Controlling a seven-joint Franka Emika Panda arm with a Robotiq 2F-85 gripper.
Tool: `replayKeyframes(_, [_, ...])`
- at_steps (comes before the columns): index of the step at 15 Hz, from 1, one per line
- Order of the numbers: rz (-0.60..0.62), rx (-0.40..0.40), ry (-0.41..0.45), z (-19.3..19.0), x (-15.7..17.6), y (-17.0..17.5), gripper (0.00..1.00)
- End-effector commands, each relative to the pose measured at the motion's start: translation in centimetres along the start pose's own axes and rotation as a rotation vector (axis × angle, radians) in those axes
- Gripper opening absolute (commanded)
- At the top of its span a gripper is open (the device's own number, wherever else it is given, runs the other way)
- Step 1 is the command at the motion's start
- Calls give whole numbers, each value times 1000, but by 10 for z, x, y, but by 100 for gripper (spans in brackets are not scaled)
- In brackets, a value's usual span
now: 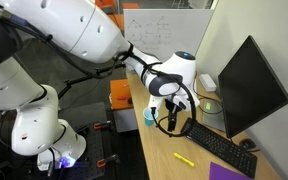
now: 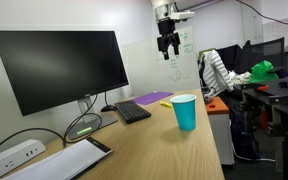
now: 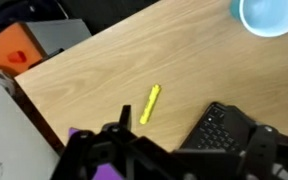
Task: Remove the yellow marker from the blue cup
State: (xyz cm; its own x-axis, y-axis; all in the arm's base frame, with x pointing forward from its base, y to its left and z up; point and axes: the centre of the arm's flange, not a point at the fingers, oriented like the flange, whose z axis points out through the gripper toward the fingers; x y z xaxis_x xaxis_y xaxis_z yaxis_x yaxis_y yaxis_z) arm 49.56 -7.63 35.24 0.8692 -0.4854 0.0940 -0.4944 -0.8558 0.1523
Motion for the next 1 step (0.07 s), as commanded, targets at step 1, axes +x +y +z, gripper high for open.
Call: replayKeyframes(1, [-32, 9, -8, -8, -16, 5, 100])
